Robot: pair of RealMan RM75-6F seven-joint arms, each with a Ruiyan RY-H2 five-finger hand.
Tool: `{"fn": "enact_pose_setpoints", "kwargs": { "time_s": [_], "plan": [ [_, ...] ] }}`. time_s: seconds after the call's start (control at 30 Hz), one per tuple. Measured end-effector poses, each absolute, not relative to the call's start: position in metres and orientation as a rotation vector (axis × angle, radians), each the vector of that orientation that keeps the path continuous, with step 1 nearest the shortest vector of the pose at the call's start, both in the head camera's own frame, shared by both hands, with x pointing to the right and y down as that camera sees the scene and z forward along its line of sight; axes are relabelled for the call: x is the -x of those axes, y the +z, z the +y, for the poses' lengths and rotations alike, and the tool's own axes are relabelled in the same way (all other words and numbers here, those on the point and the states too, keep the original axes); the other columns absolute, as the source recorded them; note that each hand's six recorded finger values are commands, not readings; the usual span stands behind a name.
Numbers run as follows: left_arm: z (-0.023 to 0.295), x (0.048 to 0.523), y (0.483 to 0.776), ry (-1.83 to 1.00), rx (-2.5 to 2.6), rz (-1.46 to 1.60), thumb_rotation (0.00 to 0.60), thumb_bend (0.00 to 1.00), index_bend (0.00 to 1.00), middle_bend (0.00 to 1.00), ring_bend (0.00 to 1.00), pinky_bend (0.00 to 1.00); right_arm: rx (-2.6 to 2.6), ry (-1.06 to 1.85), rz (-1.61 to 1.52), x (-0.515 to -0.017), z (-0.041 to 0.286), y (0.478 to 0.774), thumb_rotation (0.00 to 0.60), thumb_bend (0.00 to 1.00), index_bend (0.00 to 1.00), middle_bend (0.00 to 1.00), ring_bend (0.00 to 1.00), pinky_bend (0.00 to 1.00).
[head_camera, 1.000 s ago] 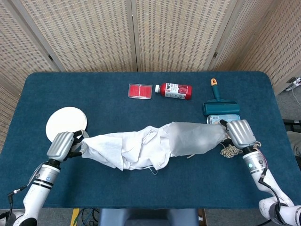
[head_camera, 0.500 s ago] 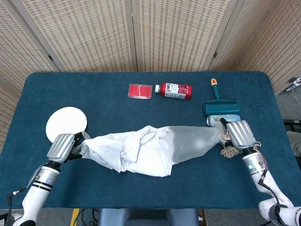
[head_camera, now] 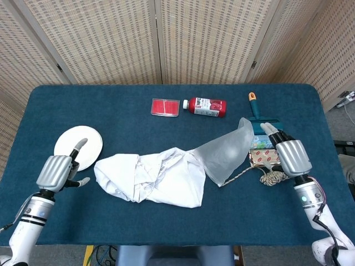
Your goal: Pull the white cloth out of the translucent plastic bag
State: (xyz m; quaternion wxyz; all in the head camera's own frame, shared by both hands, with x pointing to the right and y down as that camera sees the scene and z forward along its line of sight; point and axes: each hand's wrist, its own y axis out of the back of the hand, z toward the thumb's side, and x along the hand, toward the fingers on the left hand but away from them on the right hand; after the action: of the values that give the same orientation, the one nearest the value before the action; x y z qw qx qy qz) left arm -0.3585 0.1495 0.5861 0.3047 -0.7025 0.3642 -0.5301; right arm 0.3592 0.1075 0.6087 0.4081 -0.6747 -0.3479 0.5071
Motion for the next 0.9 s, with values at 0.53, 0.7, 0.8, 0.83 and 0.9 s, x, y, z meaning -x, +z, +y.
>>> {"fn": "enact_pose_setpoints", "kwargs": {
  "time_s": [0.53,0.7,0.8,0.83,0.9],
  "plan": [
    [0.149,0.412,0.553,-1.457,1.650,1.001,0.600,0.14,0.23,0.47,0.48,0.67,1.667,1.344,-0.901,-0.388,0.130,0.587,0.600,0.04,0.17,0.28,0.22,0.44],
    [0.158,0.438,0.543,-1.507,1.623,1.040,0.600,0.14,0.24,0.47,0.48,0.67,1.646,1.409,-0.886,-0.406,0.146,0.580,0.600,0.05,0.17,0.29,0.24,0.44],
    [0.170,0.456,0.539,-1.555,1.608,1.055,0.600,0.14,0.24,0.47,0.48,0.67,1.647,1.439,-0.889,-0.415,0.155,0.576,0.600,0.05,0.18,0.29,0.24,0.44],
    [0.173,0.460,0.539,-1.569,1.604,1.052,0.600,0.14,0.24,0.47,0.48,0.67,1.650,1.452,-0.889,-0.419,0.158,0.575,0.600,0.05,0.18,0.29,0.24,0.44],
    [0.180,0.470,0.536,-1.595,1.589,1.038,0.600,0.14,0.24,0.47,0.48,0.67,1.650,1.471,-0.887,-0.424,0.163,0.575,0.600,0.05,0.18,0.29,0.24,0.44]
  ]
}}
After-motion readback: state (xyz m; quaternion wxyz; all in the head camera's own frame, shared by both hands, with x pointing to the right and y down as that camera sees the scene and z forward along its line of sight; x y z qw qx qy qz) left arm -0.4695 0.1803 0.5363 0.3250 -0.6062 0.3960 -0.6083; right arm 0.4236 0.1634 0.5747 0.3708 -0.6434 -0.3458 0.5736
